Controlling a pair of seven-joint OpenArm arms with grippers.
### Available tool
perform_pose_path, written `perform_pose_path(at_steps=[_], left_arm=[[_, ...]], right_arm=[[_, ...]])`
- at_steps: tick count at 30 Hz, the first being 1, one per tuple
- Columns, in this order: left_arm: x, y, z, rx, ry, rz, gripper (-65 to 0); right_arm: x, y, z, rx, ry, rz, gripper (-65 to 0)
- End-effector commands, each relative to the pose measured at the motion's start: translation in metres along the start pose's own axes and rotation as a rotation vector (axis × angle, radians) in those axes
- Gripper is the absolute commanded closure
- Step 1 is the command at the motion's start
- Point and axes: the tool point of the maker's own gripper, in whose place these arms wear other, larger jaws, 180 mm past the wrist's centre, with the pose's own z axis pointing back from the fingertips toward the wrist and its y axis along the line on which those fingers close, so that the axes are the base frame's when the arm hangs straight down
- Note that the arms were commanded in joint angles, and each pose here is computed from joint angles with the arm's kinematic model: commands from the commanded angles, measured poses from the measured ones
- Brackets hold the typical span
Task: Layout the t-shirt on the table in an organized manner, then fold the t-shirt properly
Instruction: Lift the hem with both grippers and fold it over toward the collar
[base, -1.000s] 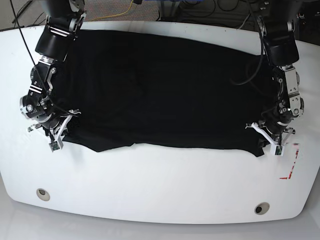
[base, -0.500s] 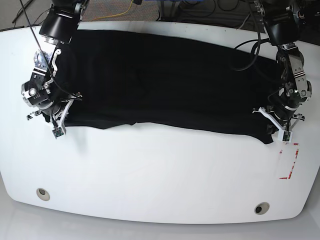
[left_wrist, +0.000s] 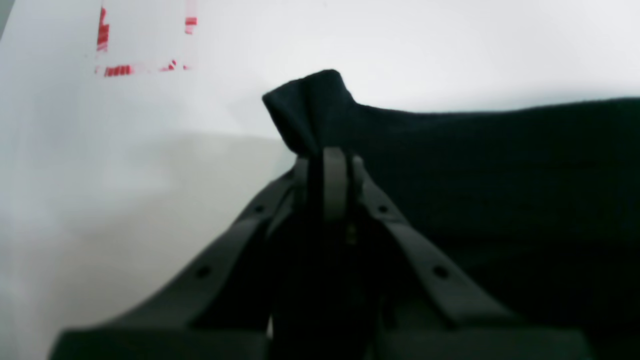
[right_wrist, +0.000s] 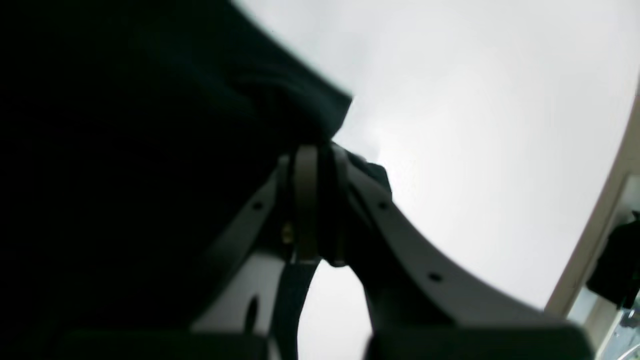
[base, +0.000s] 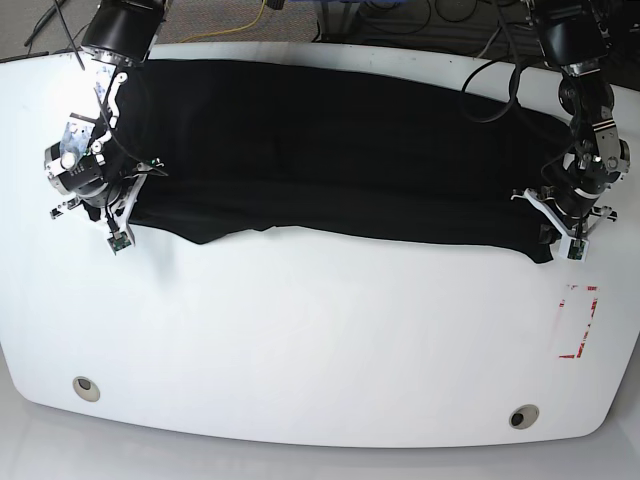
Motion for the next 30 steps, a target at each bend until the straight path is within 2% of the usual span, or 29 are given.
perform_pose_path(at_steps=[1,8,14,16,20,21,23,24,25,27,29,30], left_arm=[[0.009,0.014,0.012,0.036,-0.027,-0.046,0.0],[-0.017,0.01,0.02,0.027,0.036,-0.064,0.0],[-0.035,0.02,0.026,0.042,0.134,-0.089,0.0],[-0.038,0.021,0.027,0.043,0.15,-0.089,-2.2],[-0.038,0.021,0.027,0.045,0.156,-0.091,-14.3],[-0.038,0.021,0.027,0.044,0.154,-0.091,-21.5],[-0.037,0.021,0.027,0.046,0.15,-0.09,-30.0],[-0.036,0.022,0.027,0.047,0.148,-0.09,-35.4],[-0.036,0.022,0.027,0.049,0.147,-0.089,-37.2],[-0.034,0.022,0.026,0.049,0.142,-0.089,-40.0],[-0.029,0.023,0.025,0.053,0.132,-0.088,-39.8],[-0.025,0.024,0.024,0.055,0.123,-0.088,-39.8]], right_arm=[[-0.003,-0.01,0.012,-0.051,0.003,0.026,0.0],[-0.027,0.003,0.012,-0.027,0.054,0.042,0.0],[-0.047,0.014,0.011,0.0,0.101,0.051,0.0],[-0.051,0.016,0.01,0.004,0.109,0.053,-2.9],[-0.052,0.023,0.01,0.017,0.109,0.043,-17.4],[-0.054,0.024,0.01,0.021,0.109,0.041,-26.2],[-0.054,0.026,0.01,0.023,0.109,0.04,-36.8],[-0.053,0.025,0.011,0.02,0.104,0.041,-44.3],[-0.052,0.025,0.012,0.018,0.102,0.042,-47.0],[-0.049,0.023,0.014,0.009,0.091,0.045,-57.3],[-0.046,0.021,0.016,0.003,0.083,0.045,-62.6],[-0.044,0.02,0.017,-0.001,0.075,0.046,-63.1]])
